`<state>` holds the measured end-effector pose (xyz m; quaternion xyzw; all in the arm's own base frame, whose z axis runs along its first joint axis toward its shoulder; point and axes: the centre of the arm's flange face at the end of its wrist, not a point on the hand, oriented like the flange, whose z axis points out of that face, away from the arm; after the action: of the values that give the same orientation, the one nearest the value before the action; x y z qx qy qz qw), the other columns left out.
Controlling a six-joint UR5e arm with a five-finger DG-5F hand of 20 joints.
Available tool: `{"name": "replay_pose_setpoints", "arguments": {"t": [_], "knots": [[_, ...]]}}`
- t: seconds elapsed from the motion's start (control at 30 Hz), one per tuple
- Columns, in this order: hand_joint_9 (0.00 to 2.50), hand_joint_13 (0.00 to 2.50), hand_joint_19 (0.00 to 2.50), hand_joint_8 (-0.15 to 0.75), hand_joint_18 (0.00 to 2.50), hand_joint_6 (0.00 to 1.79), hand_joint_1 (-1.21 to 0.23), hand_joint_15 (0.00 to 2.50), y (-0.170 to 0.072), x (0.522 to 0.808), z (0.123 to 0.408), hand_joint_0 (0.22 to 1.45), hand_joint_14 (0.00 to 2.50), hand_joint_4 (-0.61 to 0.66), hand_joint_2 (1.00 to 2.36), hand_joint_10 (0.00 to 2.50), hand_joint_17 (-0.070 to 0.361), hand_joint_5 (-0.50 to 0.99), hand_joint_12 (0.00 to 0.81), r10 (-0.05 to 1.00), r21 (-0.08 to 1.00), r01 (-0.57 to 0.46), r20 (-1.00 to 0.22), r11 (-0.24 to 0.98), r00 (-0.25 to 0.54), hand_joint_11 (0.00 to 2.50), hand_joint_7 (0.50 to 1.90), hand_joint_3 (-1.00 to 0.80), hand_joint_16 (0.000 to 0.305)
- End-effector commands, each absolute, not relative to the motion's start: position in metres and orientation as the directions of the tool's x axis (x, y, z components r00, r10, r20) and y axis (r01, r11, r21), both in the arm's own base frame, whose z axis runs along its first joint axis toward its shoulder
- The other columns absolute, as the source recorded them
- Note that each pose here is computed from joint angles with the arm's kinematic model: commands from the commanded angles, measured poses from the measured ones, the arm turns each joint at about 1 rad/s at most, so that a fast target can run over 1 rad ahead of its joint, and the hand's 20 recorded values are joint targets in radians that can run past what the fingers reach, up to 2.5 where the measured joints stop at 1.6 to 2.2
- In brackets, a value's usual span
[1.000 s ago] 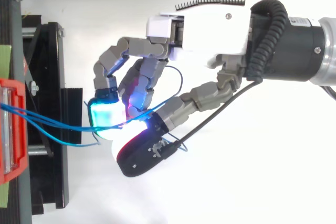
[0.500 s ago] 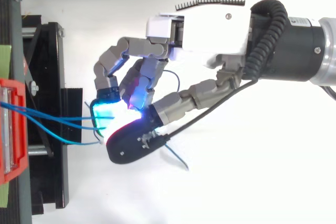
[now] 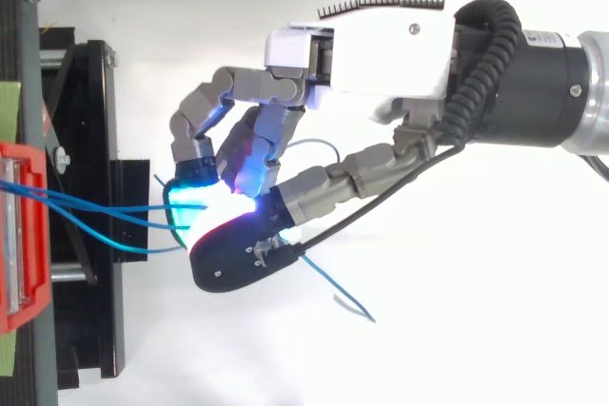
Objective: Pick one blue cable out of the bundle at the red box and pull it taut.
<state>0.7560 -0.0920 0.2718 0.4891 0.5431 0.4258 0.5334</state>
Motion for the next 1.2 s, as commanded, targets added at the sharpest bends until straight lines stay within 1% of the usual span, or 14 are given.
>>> {"name": "replay_pose_setpoints", "arguments": {"t": [0.0,0.1,0.17,0.23,0.27,0.37,0.47,0.53,0.67,0.77,0.8,0.93,1.0,1.17], "knots": [[1.22,0.88,0.43,0.378,0.73,0.89,-0.81,0.58,-0.0922,0.7560,0.2719,0.59,0.02,0.13,1.02,0.00,0.131,-0.12,0.392,0.985,0.984,0.077,-0.163,0.159,0.048,1.41,1.04,-0.14,0.058],[1.16,0.84,0.43,0.327,0.67,0.89,-0.88,0.59,-0.0922,0.7560,0.2719,0.61,0.02,0.09,1.02,0.01,0.118,-0.13,0.360,0.985,0.984,0.077,-0.163,0.159,0.048,1.41,1.05,-0.21,0.052],[1.14,0.83,0.41,0.323,0.67,0.89,-0.92,0.58,-0.0922,0.7560,0.2719,0.63,0.02,0.07,1.02,0.01,0.118,-0.13,0.357,0.985,0.984,0.077,-0.163,0.159,0.048,1.41,1.02,-0.27,0.053],[1.13,0.81,0.40,0.329,0.66,0.89,-0.96,0.57,-0.0910,0.7561,0.2719,0.66,0.02,0.10,1.01,0.01,0.118,-0.14,0.351,0.986,0.984,0.077,-0.163,0.159,0.047,1.40,1.01,-0.44,0.052],[1.13,0.81,0.40,0.325,0.65,0.89,-0.96,0.58,-0.0922,0.7560,0.2719,0.66,0.02,0.10,1.00,0.01,0.117,-0.14,0.350,0.985,0.984,0.077,-0.163,0.159,0.048,1.39,1.01,-0.49,0.052],[1.13,0.81,0.41,0.325,0.65,0.88,-0.95,0.58,-0.0922,0.7560,0.2719,0.63,0.02,0.12,1.00,0.01,0.117,-0.14,0.351,0.985,0.984,0.077,-0.163,0.159,0.048,1.38,1.01,-0.50,0.052],[1.15,0.82,0.42,0.343,0.66,0.89,-0.88,0.57,-0.0922,0.7560,0.2719,0.56,0.02,0.13,1.00,0.01,0.120,-0.13,0.356,0.985,0.984,0.077,-0.163,0.159,0.048,1.37,0.98,-0.50,0.053],[1.18,0.85,0.43,0.363,0.69,0.88,-0.79,0.57,-0.0922,0.7560,0.2719,0.51,0.02,0.15,1.00,0.00,0.126,-0.13,0.375,0.985,0.984,0.077,-0.163,0.159,0.048,1.38,0.99,-0.50,0.056],[1.22,0.87,0.46,0.369,0.71,0.87,-0.69,0.58,-0.0910,0.7558,0.2711,0.50,0.02,0.15,1.00,0.01,0.128,-0.12,0.387,0.986,0.984,0.078,-0.163,0.159,0.046,1.37,1.01,-0.50,0.057],[1.24,0.87,0.47,0.347,0.69,0.87,-0.66,0.58,-0.0910,0.7561,0.2719,0.56,0.02,0.13,1.00,0.01,0.121,-0.12,0.373,0.986,0.984,0.077,-0.163,0.159,0.047,1.39,1.04,-0.50,0.054],[1.24,0.87,0.48,0.341,0.69,0.87,-0.66,0.59,-0.0922,0.7557,0.2711,0.58,0.02,0.13,1.01,0.01,0.119,-0.12,0.369,0.985,0.984,0.079,-0.163,0.159,0.048,1.40,1.06,-0.42,0.053],[1.24,0.87,0.48,0.340,0.70,0.88,-0.73,0.59,-0.0922,0.7560,0.2719,0.58,0.02,0.12,1.01,0.01,0.119,-0.12,0.372,0.985,0.984,0.077,-0.163,0.159,0.048,1.41,1.12,-0.26,0.053],[1.25,0.89,0.46,0.366,0.73,0.89,-0.75,0.58,-0.0922,0.7560,0.2719,0.58,0.02,0.12,1.02,0.00,0.126,-0.11,0.386,0.985,0.984,0.077,-0.163,0.159,0.048,1.40,1.09,-0.22,0.056],[1.28,0.91,0.43,0.386,0.77,0.91,-0.78,0.57,-0.0922,0.7560,0.2719,0.58,0.02,0.11,1.02,0.00,0.134,-0.11,0.403,0.985,0.984,0.077,-0.163,0.159,0.048,1.40,1.06,-0.12,0.060]]}}
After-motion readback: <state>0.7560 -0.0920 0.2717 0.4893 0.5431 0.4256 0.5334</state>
